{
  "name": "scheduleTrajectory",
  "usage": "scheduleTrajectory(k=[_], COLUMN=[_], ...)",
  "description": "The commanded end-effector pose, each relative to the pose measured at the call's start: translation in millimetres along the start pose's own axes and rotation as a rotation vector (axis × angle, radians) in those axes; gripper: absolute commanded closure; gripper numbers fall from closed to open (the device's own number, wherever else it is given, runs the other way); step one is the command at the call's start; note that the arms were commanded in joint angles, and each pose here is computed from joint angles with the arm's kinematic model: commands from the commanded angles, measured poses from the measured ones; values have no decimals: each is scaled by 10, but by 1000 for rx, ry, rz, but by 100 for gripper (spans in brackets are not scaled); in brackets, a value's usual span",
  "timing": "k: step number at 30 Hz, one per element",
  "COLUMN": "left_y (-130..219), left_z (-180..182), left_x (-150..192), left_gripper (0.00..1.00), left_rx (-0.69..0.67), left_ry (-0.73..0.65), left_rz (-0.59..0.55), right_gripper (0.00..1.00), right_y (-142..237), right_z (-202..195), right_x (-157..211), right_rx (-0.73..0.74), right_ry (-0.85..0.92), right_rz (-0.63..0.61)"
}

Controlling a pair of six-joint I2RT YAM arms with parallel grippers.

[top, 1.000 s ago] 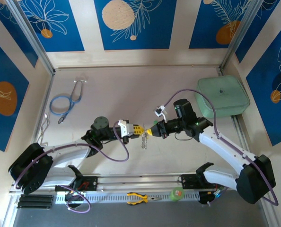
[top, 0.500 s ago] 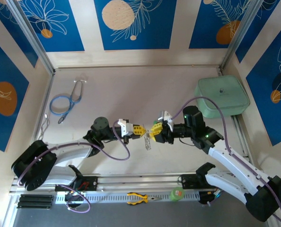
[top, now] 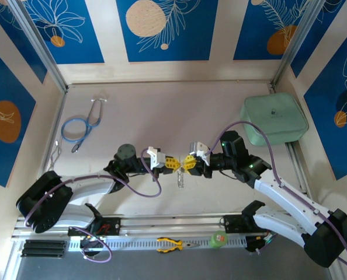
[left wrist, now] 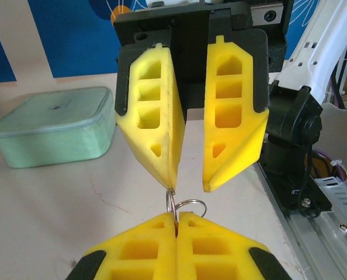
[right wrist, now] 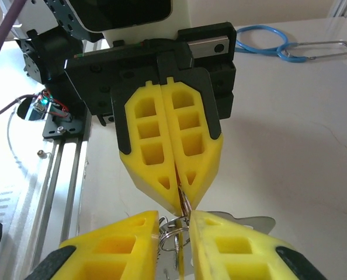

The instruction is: Put the keys on the keyring

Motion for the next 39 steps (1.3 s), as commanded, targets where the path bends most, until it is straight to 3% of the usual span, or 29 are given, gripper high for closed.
scheduleTrajectory(k=[1,11,13,16,18,20,22,29,39], left_y=[-1,-1,0,2,6,24,39,73,64], left_z=[-69,-85,-88,-86,-68,-49,-36,-46,-62], left_x=[-168,-171,-171,-172,-162,-135,-106,-101,-134], left_gripper=[100,100,100,100,100,69,65,67,76], left_rx=[63,84,85,79,52,7,-26,-32,-8], left_ry=[-63,-62,-63,-65,-65,-68,-74,-111,-119], left_rz=[-53,-51,-50,-49,-44,-23,26,163,142], right_gripper=[75,78,84,100,100,100,100,100,100], right_y=[1,-73,-74,-68,-52,-32,-13,-86,-252], right_z=[-28,18,20,35,37,35,34,27,-54], right_x=[-35,-23,-36,-59,-82,-114,-151,-277,-403], right_rx=[46,-16,-24,-46,-50,-50,-42,-64,-64], right_ry=[44,46,47,52,57,65,89,196,240], right_rz=[19,34,27,21,25,40,76,261,359])
Point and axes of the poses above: each hand's point on the last joint's axis, 136 mm out from that joint toward the fingers, its own y axis back along the fingers, its own z axis along the line the jaws close on, x = y × z, the point moved 9 cm from there along y, back along the fingers, and after that the axes turned 7 degrees about y, right-handed, at the moved point
